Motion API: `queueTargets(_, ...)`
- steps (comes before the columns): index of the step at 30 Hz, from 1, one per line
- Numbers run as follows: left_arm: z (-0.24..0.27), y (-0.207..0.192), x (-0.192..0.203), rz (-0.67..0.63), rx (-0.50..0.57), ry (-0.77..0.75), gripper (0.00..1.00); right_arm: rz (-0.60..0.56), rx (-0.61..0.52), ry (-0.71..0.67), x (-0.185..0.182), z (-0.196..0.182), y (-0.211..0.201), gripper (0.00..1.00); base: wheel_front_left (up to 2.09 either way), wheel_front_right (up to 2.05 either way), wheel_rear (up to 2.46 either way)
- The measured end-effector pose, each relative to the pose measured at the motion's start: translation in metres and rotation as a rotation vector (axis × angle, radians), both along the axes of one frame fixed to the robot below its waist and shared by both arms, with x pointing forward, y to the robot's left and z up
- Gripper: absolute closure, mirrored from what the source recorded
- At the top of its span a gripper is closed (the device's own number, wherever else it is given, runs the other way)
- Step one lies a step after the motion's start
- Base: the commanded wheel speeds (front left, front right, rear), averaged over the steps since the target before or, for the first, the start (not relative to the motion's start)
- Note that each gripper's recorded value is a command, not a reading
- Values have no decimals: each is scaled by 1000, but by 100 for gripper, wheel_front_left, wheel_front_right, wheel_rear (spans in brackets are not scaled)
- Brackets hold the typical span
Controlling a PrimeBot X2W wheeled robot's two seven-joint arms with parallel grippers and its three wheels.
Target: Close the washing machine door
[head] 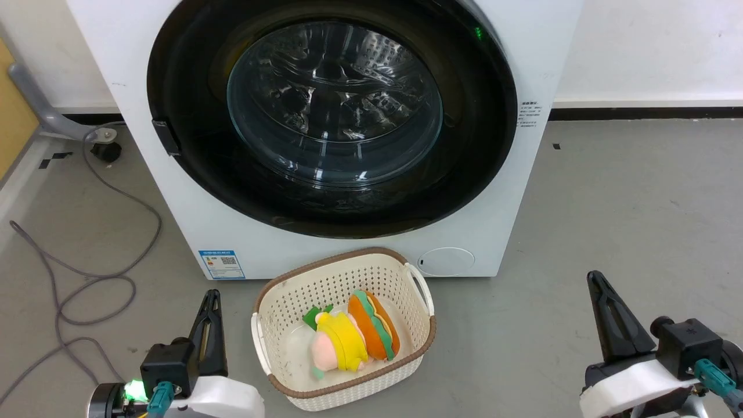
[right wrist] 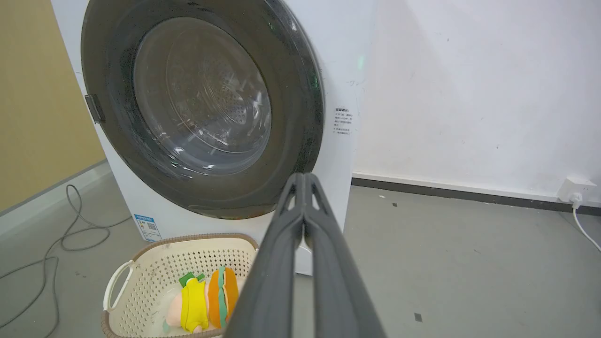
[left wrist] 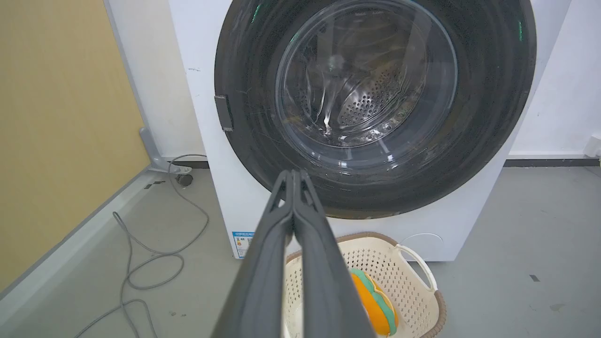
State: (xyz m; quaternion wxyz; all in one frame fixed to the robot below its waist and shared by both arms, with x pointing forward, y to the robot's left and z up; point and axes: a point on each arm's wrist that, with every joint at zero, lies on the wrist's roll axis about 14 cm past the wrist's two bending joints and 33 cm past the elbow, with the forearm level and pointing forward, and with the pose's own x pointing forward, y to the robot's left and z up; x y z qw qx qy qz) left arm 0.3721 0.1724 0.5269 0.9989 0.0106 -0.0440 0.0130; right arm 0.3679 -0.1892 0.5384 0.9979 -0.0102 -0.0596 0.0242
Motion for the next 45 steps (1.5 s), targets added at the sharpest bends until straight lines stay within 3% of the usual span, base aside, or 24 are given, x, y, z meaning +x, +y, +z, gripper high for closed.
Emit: queueTargets(45,-3,3,-2,-16,12,61,100,46,-18,62,5,-4,16,100,0,0,0)
